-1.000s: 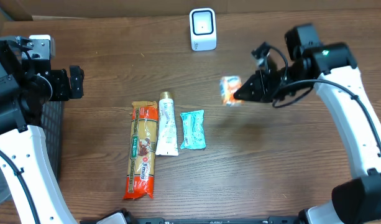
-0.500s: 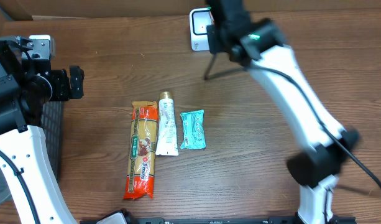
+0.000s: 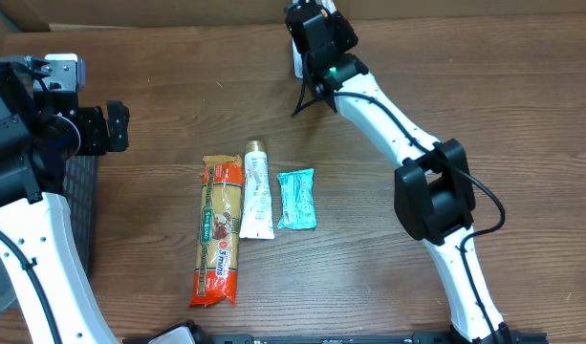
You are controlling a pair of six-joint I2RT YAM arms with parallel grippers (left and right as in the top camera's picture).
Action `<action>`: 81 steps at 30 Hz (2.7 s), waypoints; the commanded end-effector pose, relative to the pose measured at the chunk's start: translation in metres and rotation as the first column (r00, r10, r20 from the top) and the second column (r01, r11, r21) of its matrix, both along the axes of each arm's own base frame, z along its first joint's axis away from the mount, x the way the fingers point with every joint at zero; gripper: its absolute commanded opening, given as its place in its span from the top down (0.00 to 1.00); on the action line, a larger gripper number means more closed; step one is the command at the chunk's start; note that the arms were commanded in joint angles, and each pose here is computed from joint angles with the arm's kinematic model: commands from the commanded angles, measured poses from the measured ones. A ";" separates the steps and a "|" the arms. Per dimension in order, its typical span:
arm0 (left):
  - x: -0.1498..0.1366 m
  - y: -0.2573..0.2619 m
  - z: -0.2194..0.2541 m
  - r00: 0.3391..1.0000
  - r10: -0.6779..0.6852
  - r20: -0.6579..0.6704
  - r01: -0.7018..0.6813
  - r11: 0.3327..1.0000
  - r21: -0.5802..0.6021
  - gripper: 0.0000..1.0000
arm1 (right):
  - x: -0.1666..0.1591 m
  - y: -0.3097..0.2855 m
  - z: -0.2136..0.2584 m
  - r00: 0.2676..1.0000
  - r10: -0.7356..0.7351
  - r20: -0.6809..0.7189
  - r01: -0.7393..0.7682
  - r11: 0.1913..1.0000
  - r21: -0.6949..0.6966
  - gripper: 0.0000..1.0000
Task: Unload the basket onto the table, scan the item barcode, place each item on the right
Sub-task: 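Hold the Kleenex pack in front of the scanner window, then move the Kleenex pack right and release it on the table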
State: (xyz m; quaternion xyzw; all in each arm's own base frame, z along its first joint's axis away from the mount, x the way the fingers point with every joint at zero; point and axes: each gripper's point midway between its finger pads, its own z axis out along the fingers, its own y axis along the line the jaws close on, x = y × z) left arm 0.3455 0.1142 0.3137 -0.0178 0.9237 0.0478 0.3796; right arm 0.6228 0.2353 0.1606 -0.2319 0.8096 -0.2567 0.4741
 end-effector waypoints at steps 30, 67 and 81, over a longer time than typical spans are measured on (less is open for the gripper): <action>0.001 -0.001 0.005 1.000 -0.019 0.012 0.019 1.000 0.012 0.00 | -0.011 0.016 -0.029 0.979 0.143 -0.149 -0.162 0.978 -0.131 0.96; 0.001 -0.001 0.005 1.000 -0.019 0.012 0.019 1.000 0.012 0.00 | -0.233 -0.220 -0.060 0.565 0.029 -0.824 0.683 0.545 0.487 0.96; 0.001 -0.001 0.005 1.000 -0.019 0.011 0.019 1.000 0.012 0.00 | -0.230 -0.208 -0.067 0.577 0.089 -0.812 0.701 0.457 0.548 0.44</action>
